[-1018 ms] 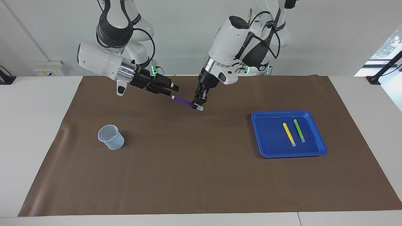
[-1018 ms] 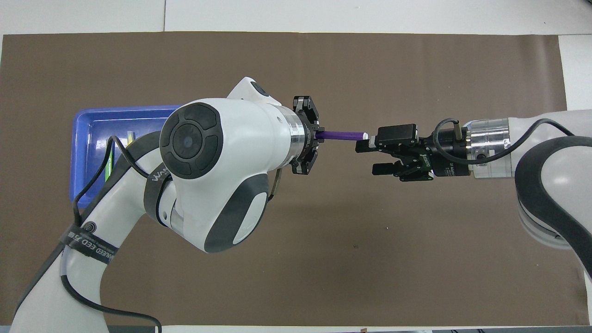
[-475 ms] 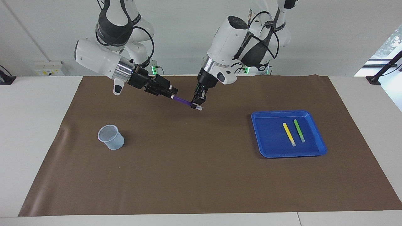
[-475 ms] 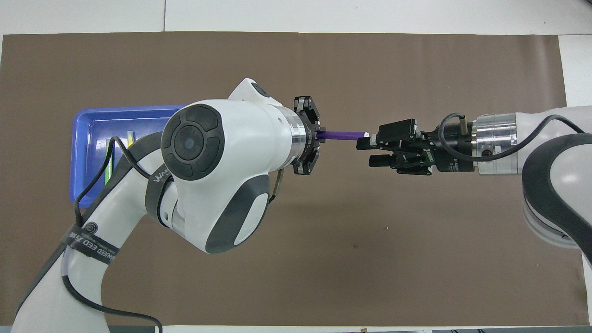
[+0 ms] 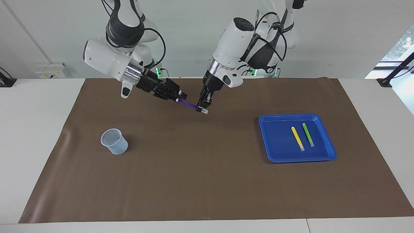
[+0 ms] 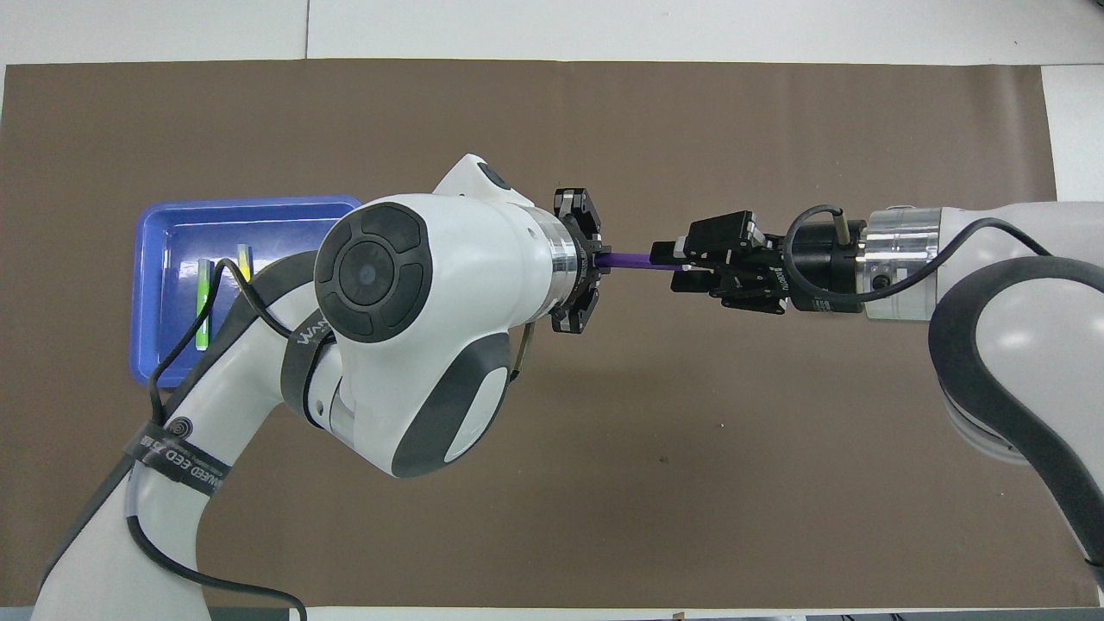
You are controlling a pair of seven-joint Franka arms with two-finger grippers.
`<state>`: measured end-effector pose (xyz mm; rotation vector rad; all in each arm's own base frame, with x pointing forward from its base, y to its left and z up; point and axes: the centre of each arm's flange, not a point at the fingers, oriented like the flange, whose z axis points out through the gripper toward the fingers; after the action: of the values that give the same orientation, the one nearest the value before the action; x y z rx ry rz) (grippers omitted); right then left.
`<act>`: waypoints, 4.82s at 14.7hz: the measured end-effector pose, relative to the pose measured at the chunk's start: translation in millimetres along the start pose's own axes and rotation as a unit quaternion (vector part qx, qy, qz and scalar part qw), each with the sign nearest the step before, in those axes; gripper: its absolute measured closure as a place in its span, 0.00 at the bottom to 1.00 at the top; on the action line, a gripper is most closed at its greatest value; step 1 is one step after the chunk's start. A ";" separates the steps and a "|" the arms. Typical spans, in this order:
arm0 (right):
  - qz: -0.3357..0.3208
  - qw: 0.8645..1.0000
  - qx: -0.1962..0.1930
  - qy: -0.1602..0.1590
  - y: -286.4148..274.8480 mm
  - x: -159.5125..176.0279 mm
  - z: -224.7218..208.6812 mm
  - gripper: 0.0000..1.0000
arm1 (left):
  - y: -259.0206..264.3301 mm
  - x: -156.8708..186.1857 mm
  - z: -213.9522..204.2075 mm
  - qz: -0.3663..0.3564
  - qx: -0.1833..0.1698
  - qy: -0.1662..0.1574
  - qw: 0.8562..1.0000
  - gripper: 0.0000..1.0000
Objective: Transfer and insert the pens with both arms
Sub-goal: 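Grasp the purple pen's free end with the right gripper, then open the left gripper and pull the pen away with the right gripper, then insert the purple pen into the white cup with the right gripper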
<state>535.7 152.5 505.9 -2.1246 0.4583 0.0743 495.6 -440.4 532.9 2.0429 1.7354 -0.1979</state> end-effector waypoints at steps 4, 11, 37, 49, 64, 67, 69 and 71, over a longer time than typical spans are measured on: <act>0.002 1.000 0.000 0.000 1.2 1.0 0.1 0.57 | 0.1 1.1 0.7 -0.001 0.000 0.001 1.000 0.83; 0.010 1.000 0.001 -0.001 3.7 2.6 1.0 0.81 | 2.3 4.0 -0.2 -0.004 -0.004 0.000 1.000 0.83; -0.295 0.879 -0.365 -0.087 -20.0 46.5 -121.4 0.81 | 30.6 224.4 2.0 0.469 0.096 0.038 0.877 0.00; -0.466 0.714 -0.508 -0.121 68.7 107.2 -123.6 0.81 | 3.5 447.2 9.1 0.646 0.194 0.095 0.732 0.00; -0.465 0.717 -0.506 -0.119 123.1 103.1 -112.7 0.34 | -20.6 481.1 41.8 0.631 0.218 0.075 0.741 0.83; -0.456 0.750 -0.468 -0.104 112.5 100.7 -112.8 0.03 | -20.6 481.0 41.6 0.630 0.218 0.075 0.741 0.83; -0.442 0.786 -0.421 -0.098 97.7 95.9 -114.6 0.00 | -18.9 478.4 38.2 0.625 0.217 0.078 0.746 0.83; -0.423 0.818 -0.378 -0.093 80.3 88.8 -116.7 0.00 | -11.0 467.8 26.0 0.610 0.223 0.072 0.757 0.83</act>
<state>575.8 -8.8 488.2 -2.8653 -0.7997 -0.0636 582.3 -29.4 325.0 3.1336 0.0764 -0.0109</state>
